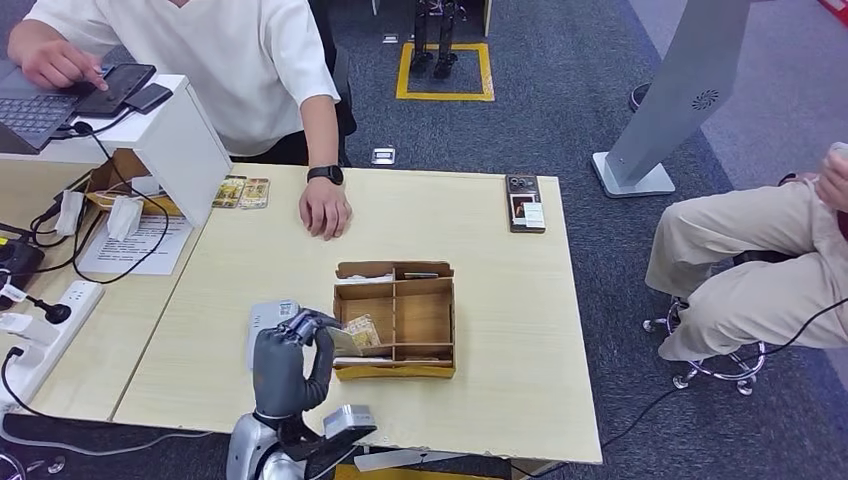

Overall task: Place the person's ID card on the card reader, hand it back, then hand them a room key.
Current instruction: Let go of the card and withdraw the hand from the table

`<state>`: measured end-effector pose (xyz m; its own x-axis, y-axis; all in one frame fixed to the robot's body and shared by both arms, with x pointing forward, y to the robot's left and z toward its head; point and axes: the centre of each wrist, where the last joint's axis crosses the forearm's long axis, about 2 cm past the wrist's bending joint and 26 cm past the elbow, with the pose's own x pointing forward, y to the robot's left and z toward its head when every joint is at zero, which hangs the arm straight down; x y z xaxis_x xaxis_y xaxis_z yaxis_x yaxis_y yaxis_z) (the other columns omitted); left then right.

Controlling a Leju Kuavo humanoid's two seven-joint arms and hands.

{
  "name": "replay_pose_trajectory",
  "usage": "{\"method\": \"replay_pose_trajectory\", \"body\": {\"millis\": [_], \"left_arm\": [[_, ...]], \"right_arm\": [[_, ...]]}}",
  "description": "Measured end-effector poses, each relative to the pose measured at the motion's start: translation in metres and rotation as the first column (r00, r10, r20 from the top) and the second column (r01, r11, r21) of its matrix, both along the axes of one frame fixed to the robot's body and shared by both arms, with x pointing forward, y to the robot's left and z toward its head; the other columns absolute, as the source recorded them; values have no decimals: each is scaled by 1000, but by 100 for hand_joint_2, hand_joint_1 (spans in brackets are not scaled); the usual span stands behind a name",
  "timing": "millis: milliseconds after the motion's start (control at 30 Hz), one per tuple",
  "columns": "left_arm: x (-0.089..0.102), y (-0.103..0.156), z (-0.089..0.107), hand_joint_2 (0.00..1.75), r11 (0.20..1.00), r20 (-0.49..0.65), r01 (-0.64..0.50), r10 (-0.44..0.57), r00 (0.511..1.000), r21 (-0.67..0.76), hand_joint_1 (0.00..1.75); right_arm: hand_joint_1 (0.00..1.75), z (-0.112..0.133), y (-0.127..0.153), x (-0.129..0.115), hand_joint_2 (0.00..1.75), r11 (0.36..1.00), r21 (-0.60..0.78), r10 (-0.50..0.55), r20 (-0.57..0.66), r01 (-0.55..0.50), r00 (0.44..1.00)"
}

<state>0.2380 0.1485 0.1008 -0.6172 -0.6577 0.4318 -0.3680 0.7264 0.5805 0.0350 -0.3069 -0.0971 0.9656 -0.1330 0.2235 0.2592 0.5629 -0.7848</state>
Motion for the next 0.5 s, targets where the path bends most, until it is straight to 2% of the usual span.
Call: {"method": "replay_pose_trajectory", "body": {"millis": [133, 200, 367, 500], "left_arm": [[1, 5, 1, 175, 998, 2, -22, 22, 1000, -64, 175], [1, 5, 1, 175, 989, -17, -36, 34, 999, -146, 175], [2, 4, -1, 175, 902, -145, -107, 50, 988, -418, 175], [13, 3, 6, 175, 850, -184, -130, 40, 982, -511, 175]], "right_arm": [[0, 0, 0, 1, 175, 1000, -1, -3, 1, 3, 1000], [0, 0, 0, 1, 175, 1000, -1, -6, 2, 6, 1000], [0, 1, 2, 0, 175, 1000, -2, -14, -2, 14, 1000], [0, 1, 4, 1, 175, 1000, -3, -3, -5, 3, 1000]]}}
